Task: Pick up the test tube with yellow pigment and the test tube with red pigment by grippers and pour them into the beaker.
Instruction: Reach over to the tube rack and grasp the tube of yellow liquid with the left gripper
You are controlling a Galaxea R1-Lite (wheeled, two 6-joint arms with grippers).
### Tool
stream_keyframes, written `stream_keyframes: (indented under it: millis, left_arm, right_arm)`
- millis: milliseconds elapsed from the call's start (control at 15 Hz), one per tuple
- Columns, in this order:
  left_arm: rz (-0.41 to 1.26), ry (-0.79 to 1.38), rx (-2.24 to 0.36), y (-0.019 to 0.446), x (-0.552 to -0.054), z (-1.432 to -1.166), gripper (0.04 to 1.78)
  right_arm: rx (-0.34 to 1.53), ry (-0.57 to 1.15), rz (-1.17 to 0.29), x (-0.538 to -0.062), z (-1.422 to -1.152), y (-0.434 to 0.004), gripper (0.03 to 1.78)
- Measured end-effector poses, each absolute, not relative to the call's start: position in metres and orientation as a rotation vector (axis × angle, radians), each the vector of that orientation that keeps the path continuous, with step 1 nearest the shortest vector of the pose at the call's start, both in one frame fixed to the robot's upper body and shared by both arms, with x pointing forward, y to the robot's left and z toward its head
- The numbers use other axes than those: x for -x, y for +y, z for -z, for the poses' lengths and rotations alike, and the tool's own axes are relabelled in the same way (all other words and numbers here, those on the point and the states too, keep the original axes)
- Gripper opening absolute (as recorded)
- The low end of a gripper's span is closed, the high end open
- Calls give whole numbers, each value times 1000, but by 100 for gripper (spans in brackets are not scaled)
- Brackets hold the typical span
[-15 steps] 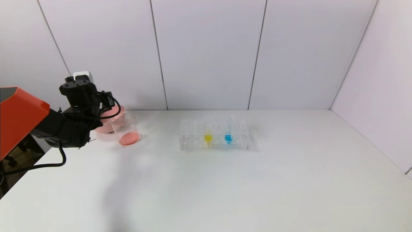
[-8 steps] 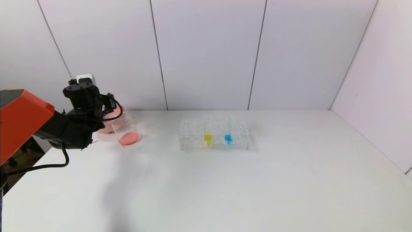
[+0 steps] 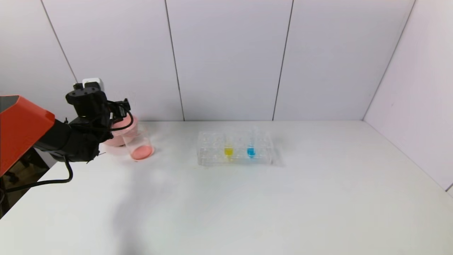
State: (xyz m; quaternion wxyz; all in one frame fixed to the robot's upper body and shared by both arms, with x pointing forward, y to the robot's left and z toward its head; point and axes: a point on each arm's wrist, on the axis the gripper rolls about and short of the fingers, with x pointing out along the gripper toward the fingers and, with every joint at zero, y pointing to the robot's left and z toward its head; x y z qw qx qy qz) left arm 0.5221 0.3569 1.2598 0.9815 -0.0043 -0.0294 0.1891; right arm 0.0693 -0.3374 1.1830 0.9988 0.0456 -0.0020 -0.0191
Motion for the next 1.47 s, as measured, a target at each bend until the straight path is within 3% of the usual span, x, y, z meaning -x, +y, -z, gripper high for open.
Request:
stream_keyframes:
  millis: [467,733,1133,1467]
  left_arm:
    - [-297,112,-15,347,-477,-1313,176]
    - [-140,234,-41,317,-427,-1330,176]
    - [349,353,-199,259,-355,-1315,176]
    - [519,342,-179,194,-329,-1303,176]
  right_arm:
    - [-92,-4,38,-69,-1183,-337,171]
    - [-92,-4,38,-69,-1183,-337,171]
    - [-92,-4,38,-69,-1183,-337,171]
    - [-91,-4,38,-69,-1183,-337,171]
